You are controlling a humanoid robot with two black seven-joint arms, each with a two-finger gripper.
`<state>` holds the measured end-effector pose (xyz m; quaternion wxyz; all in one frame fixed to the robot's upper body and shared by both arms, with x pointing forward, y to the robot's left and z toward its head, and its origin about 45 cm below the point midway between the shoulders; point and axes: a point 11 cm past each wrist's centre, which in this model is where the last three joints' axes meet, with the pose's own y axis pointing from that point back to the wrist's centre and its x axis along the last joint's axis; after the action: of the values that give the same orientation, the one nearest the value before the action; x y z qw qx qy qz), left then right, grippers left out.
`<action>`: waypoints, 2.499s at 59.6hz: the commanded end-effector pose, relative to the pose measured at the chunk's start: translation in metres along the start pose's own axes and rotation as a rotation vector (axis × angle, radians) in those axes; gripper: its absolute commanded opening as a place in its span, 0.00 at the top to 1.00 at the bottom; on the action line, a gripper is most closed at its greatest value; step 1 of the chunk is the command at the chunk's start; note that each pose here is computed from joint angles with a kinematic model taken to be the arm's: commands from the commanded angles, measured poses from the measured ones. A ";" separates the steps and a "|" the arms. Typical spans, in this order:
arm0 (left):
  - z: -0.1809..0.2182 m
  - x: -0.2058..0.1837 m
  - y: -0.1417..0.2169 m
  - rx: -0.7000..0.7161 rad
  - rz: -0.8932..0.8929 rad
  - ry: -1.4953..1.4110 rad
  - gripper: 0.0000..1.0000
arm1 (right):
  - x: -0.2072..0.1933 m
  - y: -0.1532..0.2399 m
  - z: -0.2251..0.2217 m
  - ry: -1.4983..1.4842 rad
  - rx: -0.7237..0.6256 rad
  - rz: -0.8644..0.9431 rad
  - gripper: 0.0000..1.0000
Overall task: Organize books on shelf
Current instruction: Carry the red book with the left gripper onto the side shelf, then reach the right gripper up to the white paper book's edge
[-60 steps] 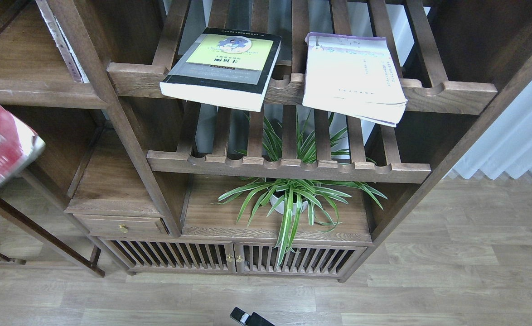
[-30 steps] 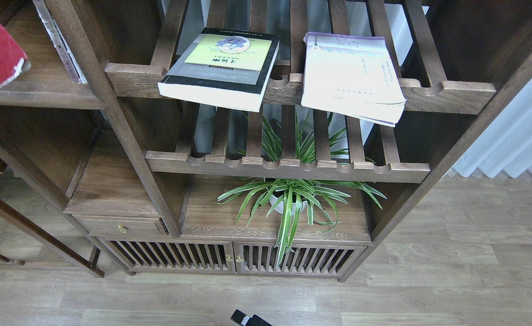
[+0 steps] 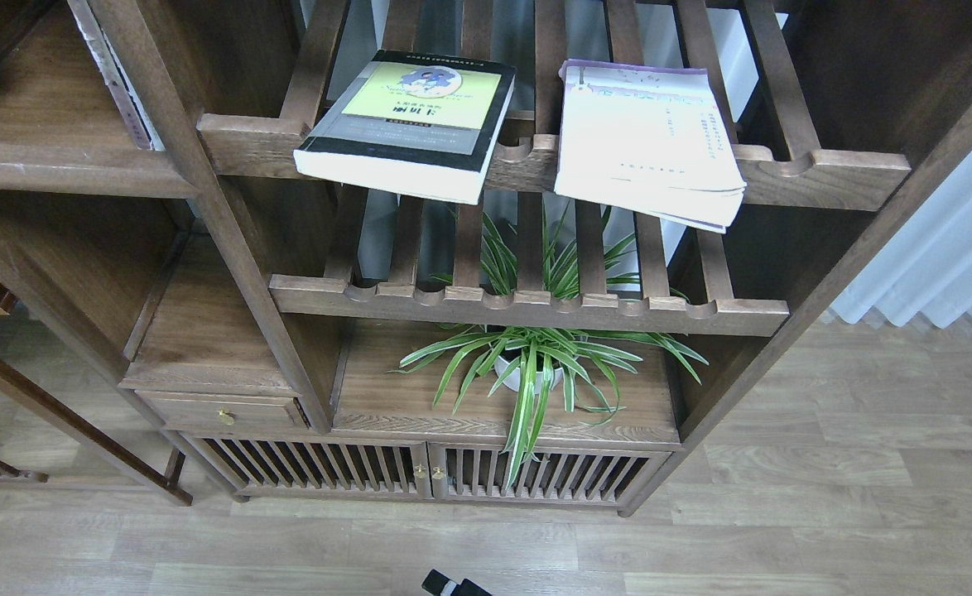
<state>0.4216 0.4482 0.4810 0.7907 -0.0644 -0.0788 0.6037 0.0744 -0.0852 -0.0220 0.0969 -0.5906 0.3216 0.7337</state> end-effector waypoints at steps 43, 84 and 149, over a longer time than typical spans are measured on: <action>-0.031 -0.021 0.004 -0.067 -0.057 0.208 0.18 | -0.001 0.000 -0.017 -0.027 0.078 -0.004 0.00; -0.180 -0.039 0.195 0.063 0.157 0.640 0.00 | -0.057 -0.010 -0.080 -0.094 0.366 -0.184 0.00; -0.271 -0.066 0.279 0.231 0.368 0.843 0.00 | -0.253 0.093 -0.212 0.225 0.554 -0.695 0.03</action>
<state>0.1965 0.4559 0.1571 0.6354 -0.2291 0.3295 0.6597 0.2660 -0.2122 0.2207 0.4640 -0.6774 0.2912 0.4909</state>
